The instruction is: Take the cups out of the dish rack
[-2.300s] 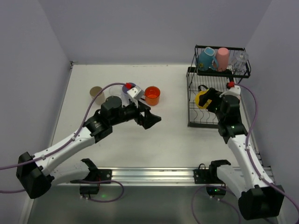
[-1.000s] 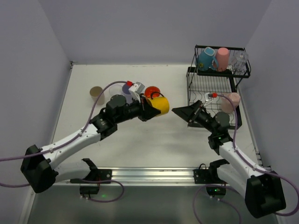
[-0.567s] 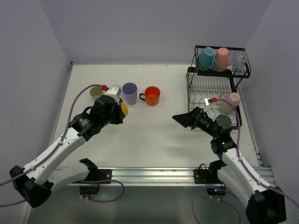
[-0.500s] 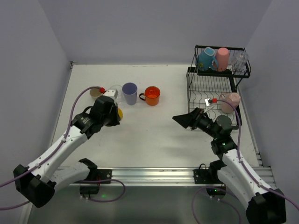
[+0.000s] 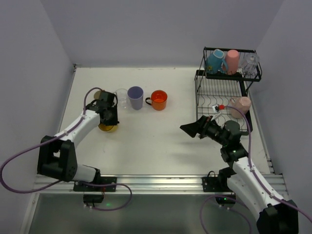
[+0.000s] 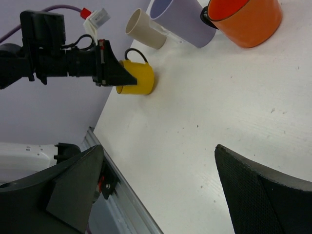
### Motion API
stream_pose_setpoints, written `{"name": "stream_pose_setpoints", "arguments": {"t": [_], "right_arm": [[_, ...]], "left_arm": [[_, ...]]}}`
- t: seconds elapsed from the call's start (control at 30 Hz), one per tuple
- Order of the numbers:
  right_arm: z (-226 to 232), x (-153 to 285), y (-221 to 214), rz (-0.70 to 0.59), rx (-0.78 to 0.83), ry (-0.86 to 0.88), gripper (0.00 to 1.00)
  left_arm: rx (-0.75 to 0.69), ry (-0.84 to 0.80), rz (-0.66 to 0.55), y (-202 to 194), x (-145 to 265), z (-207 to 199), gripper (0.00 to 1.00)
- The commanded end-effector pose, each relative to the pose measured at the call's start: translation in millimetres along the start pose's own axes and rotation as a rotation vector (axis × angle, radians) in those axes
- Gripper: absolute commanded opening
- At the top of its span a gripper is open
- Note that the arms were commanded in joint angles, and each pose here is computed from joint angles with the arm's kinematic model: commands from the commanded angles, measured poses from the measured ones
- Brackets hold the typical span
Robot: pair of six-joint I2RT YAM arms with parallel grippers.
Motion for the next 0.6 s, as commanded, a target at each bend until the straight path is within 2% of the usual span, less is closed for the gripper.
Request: {"name": "stream_pose_setpoints", "arguments": {"t": [0.0, 0.13, 0.17, 0.2, 0.27, 0.3, 0.33, 0.4, 0.57], "right_arm": [[5.3, -1.0, 10.6, -0.016, 0.051, 0.001, 0.99], [2.7, -2.5, 10.3, -0.009, 0.058, -0.01, 0.99], [1.7, -3.2, 9.9, -0.004, 0.054, -0.014, 0.99], [1.7, -3.7, 10.8, -0.005, 0.056, -0.017, 0.99], [1.1, -3.7, 12.3, -0.007, 0.052, -0.031, 0.99], [1.5, -3.4, 13.7, -0.012, 0.059, -0.035, 0.99], [2.4, -3.2, 14.8, -0.015, 0.062, -0.038, 0.99], [5.3, -1.7, 19.5, -0.032, 0.073, -0.047, 0.99], [11.2, 2.1, 30.0, -0.054, 0.09, -0.084, 0.99]], "left_arm": [[-0.049, -0.05, -0.086, 38.4, -3.4, -5.2, 0.0], [-0.053, -0.035, -0.066, 46.8, -11.9, -2.7, 0.0], [-0.053, -0.037, -0.066, 48.1, -12.5, -3.4, 0.05], [-0.053, -0.027, -0.069, 50.0, -13.7, -3.0, 0.18], [-0.051, -0.023, -0.067, 50.1, -14.3, -2.8, 0.29], [-0.053, -0.026, -0.063, 48.8, -14.3, -2.7, 0.45], [-0.052, -0.023, -0.054, 45.6, -14.9, -1.6, 0.52], [-0.053, -0.019, -0.065, 44.8, -12.0, -0.3, 0.62], [-0.054, -0.027, -0.098, 44.8, -0.5, 0.2, 0.75]]}}
Point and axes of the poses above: each gripper's point midway between its finger pads, its own x axis back along the fingers, its own z axis along the line the jaws close on, y = z × x, the point moved 7 cm from there along x, back along the fingers, and after that the axes turned 5 degrees about x, right-handed, at the moved point
